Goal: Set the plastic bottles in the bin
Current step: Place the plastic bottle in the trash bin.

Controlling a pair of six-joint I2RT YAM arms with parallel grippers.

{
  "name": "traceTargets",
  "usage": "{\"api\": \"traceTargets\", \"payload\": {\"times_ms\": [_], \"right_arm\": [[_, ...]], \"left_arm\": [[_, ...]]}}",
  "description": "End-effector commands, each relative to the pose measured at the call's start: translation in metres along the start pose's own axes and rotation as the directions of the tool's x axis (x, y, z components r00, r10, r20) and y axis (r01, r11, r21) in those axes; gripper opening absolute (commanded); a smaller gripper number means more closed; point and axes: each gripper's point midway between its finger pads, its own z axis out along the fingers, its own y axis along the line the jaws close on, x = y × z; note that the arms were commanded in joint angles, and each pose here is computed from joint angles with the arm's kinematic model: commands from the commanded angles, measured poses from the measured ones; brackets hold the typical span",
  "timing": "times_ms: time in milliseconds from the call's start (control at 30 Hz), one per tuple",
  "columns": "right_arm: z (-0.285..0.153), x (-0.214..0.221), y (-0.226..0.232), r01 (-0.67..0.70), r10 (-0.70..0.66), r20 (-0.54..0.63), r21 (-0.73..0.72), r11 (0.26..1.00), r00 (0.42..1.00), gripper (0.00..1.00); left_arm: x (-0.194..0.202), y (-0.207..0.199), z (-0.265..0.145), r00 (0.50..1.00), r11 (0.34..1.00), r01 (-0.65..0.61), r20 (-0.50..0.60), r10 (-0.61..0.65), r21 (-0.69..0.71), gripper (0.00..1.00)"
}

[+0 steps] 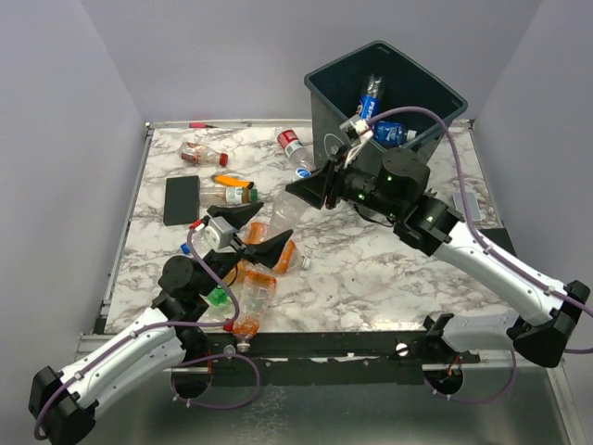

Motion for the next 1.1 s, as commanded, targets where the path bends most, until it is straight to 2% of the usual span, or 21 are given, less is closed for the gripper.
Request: {"api": "traceTargets", "payload": {"times_ms": [0,100,167,267,367,433,567,600,733,933,1067], "right_arm": [[-0.042,-0.073,0.003,0.186,-0.204,0.103,0.161,0.969,0.974,0.00],[-0.076,-0.128,-0.017,0.272,-0.353,0.148,0.395,0.877,0.924,0.00],[-0.110,-0.167,-0.028,0.256,-0.430,0.208,0.555,0.791,0.879,0.00],[-0.160,-0.209,-0.045,0.204,-0.555,0.242,0.755,0.623,0.796,0.00],[-0.198,-0.227,-0.070,0.129,-0.645,0.174,0.910,0.395,0.744,0.00],[-0.217,-0.235,-0.088,0.043,-0.669,0.185,0.950,0.309,0.720,0.00],[-0.229,-0.247,-0.132,-0.077,-0.648,0.267,0.949,0.306,0.714,0.01],[-0.234,-0.250,-0.147,-0.104,-0.651,0.268,0.954,0.280,0.710,0.00],[-0.223,-0.257,-0.196,-0.140,-0.629,0.271,0.958,0.251,0.729,0.00],[-0.203,-0.242,-0.282,-0.149,-0.536,0.241,0.967,0.209,0.809,0.00],[-0.185,-0.219,-0.312,-0.106,-0.463,0.195,0.972,0.211,0.865,0.00]], "left_arm": [[-0.015,0.021,-0.005,0.998,0.991,0.020,0.063,-0.012,-0.129,0.99],[-0.021,0.034,-0.010,0.997,0.979,0.014,0.082,0.003,-0.206,0.99],[-0.024,0.042,-0.013,0.996,0.969,0.011,0.089,0.011,-0.247,0.99],[-0.027,0.052,-0.017,0.995,0.952,0.012,0.095,0.018,-0.304,0.99],[-0.028,0.061,-0.021,0.995,0.934,0.009,0.093,0.026,-0.357,0.99],[-0.026,0.066,-0.022,0.996,0.923,0.008,0.084,0.026,-0.385,0.99],[-0.021,0.076,-0.024,0.998,0.897,0.002,0.054,0.025,-0.442,0.99],[-0.020,0.080,-0.026,0.999,0.888,0.003,0.047,0.021,-0.461,0.99],[-0.020,0.091,-0.033,0.999,0.848,-0.001,0.037,0.024,-0.530,0.99],[-0.024,0.096,-0.039,0.999,0.831,-0.001,0.042,0.030,-0.557,0.99],[-0.024,0.094,-0.037,0.999,0.838,0.010,0.048,0.019,-0.546,0.99]]}}
